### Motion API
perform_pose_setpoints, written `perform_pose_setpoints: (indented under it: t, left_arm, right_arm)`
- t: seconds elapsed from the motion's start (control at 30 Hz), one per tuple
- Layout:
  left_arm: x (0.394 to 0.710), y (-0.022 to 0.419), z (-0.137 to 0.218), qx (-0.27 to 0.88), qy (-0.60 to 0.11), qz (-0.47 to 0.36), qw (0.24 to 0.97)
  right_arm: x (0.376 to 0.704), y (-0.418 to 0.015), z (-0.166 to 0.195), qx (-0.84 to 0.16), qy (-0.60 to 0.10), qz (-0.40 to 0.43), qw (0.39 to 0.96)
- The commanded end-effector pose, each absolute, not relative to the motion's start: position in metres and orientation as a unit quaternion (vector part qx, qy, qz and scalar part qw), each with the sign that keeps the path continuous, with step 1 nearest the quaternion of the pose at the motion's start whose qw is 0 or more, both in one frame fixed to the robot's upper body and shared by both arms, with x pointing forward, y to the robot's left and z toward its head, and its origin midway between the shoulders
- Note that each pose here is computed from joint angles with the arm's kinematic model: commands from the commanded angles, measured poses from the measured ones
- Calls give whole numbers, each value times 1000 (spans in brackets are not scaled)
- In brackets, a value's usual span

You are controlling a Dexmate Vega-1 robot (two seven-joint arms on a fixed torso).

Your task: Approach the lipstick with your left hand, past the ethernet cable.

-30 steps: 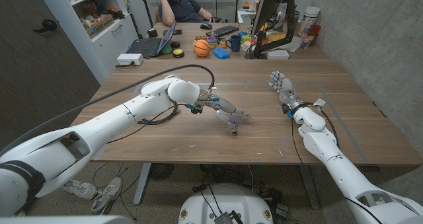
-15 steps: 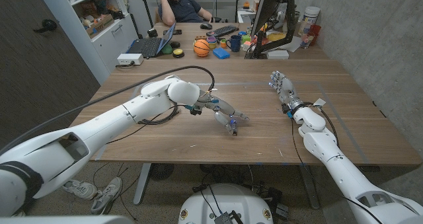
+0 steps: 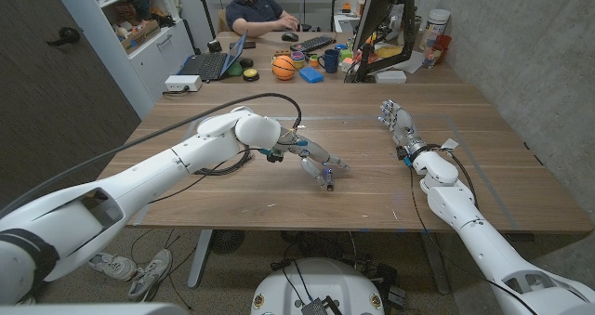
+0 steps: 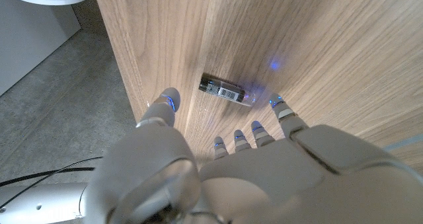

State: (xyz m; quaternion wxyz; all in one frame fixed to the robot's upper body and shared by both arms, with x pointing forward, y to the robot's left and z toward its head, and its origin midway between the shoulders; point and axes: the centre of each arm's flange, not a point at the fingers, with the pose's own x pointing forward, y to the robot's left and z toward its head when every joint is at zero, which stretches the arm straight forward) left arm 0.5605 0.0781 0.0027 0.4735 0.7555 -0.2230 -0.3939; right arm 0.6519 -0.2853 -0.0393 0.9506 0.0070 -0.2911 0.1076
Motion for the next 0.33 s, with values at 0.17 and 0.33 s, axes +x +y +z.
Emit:
perform_pose_setpoints:
  t: [0.17, 0.33]
  left_arm:
    - [561, 82, 5, 757, -225, -388, 475]
    - [562, 83, 6, 757, -225, -387, 475]
  right_arm:
    - [653, -283, -38, 3, -291, 107, 951]
    - [654, -281, -38, 3, -290, 106, 951]
